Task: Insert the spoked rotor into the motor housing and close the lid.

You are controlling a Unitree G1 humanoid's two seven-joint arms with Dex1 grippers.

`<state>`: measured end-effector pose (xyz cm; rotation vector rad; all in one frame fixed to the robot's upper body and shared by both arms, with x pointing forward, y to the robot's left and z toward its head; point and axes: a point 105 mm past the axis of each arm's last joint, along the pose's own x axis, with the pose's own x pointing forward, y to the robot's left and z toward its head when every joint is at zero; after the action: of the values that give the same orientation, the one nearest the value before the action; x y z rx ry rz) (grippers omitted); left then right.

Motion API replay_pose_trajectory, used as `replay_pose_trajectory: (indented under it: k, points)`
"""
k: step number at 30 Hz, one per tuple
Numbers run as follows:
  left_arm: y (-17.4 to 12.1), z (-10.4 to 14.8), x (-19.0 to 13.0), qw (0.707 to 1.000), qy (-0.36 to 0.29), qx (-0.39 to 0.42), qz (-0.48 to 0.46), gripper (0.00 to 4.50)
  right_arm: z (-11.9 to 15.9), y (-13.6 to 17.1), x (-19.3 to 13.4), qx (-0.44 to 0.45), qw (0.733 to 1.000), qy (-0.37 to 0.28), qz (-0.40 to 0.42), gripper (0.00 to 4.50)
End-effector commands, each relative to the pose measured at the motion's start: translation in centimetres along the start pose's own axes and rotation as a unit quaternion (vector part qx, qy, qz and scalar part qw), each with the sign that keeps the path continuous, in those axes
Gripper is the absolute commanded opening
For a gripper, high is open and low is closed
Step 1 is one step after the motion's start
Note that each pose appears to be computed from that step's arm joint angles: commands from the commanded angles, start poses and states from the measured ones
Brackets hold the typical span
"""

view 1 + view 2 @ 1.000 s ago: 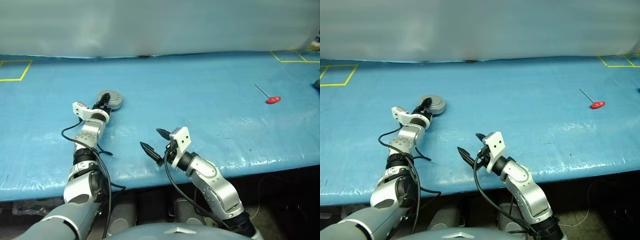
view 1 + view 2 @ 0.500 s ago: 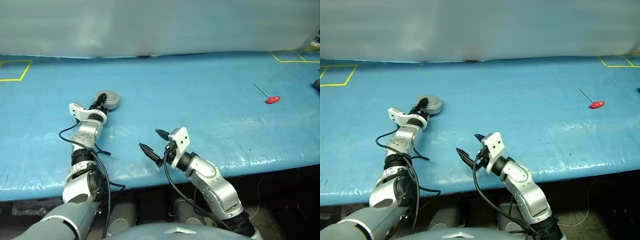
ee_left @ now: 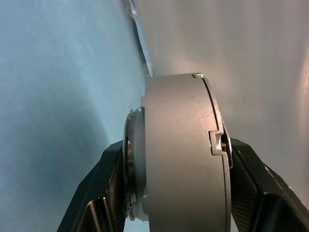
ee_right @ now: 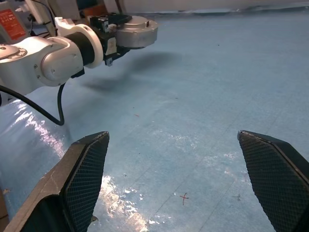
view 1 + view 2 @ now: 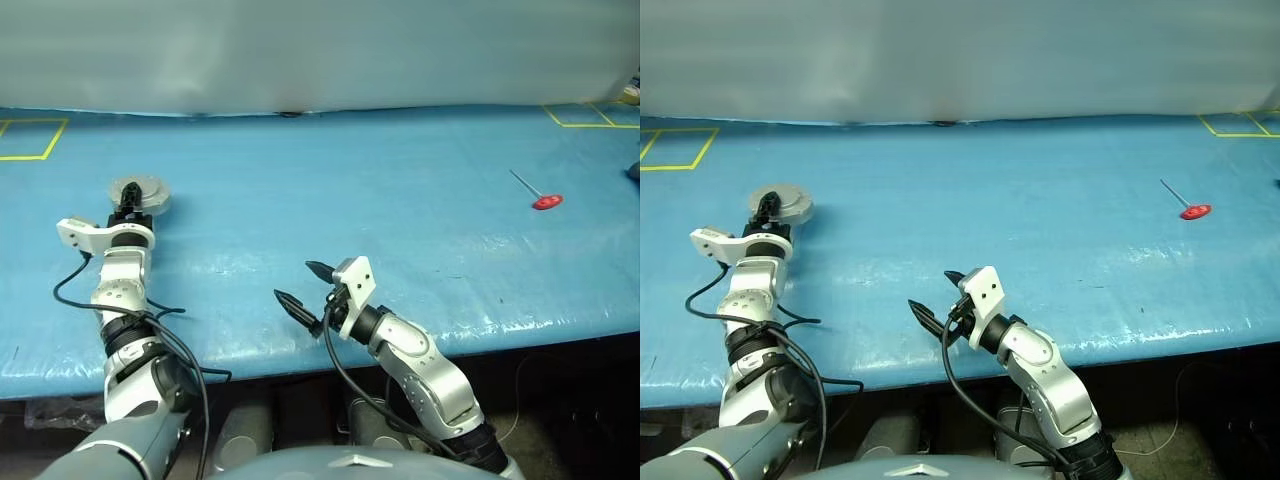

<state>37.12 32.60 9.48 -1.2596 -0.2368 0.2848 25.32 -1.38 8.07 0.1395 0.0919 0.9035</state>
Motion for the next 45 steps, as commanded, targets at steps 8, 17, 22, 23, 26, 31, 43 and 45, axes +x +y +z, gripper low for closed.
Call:
replay_pose_trajectory:
  k: [8,17,22,23,26,31,43,45]
  points:
    - [-0.4,3.6,-1.5,0.999,-0.052,0.012,-0.007,2.43,0.6,0.5,0.4,-0.001,1.000,-0.011,0.017,4.50]
    - [-3.6,-0.3,-0.9,0.997,0.020,0.003,-0.074,2.43,0.5,0.5,0.4,-0.002,1.000,-0.009,0.017,4.50]
    - [-6.3,-4.8,-0.4,0.989,0.092,-0.007,-0.117,2.43,0.5,0.4,0.4,-0.003,1.000,-0.007,0.016,4.50]
    - [-6.8,-5.8,-0.2,0.987,0.103,-0.015,-0.122,2.43,0.5,0.4,0.4,-0.003,1.000,-0.007,0.015,4.50]
    - [-8.1,-8.4,0.4,0.983,0.129,-0.029,-0.129,2.43,0.5,0.4,0.4,-0.004,1.000,-0.007,0.014,4.50]
    - [-8.5,-11.8,1.1,0.980,0.160,-0.044,-0.113,2.43,0.5,0.2,0.3,-0.006,1.000,-0.007,0.007,4.50]
    - [-5.7,-13.9,1.4,0.983,0.176,-0.030,-0.049,2.43,0.4,0.0,0.0,-0.006,1.000,-0.004,-0.003,4.50]
    - [-5.2,-13.8,1.3,0.984,0.174,-0.024,-0.037,2.43,0.4,0.1,0.1,-0.007,1.000,-0.003,0.000,4.50]
